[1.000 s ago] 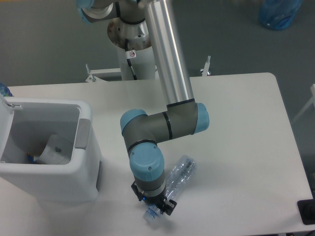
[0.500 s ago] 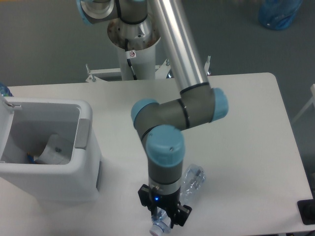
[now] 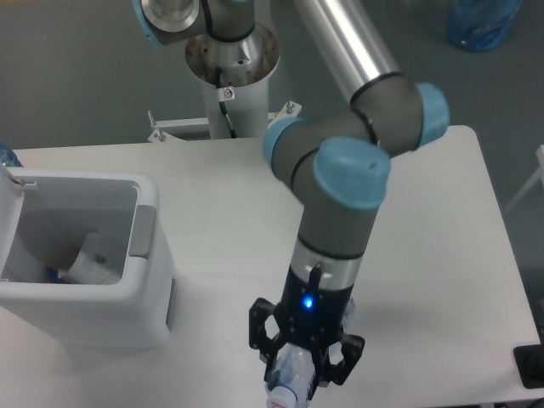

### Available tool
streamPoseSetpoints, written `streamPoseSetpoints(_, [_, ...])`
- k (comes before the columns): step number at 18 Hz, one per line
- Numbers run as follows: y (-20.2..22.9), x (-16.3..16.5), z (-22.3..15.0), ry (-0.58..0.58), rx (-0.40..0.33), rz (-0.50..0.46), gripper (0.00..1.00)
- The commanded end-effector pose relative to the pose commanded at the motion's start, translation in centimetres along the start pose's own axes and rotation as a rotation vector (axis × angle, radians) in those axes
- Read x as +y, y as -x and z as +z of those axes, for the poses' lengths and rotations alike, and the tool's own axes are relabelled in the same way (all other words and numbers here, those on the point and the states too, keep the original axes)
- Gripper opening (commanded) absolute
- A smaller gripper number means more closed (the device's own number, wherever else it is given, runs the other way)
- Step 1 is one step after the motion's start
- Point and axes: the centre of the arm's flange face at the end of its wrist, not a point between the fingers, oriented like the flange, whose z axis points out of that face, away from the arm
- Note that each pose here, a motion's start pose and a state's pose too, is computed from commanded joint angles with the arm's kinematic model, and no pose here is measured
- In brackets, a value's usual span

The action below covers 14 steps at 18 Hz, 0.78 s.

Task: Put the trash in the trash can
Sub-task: 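Lift the bottle and carry it over the white bin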

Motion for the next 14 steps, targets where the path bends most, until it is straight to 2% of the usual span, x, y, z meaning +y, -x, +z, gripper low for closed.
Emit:
streamPoseSetpoints(5, [-3.1, -3.5, -5.1, -0.123, 0.087, -0.143, 0.59])
streamPoseSetpoints(14, [-9.2, -7.1, -11.0, -0.230, 0.229, -0.221, 0.60])
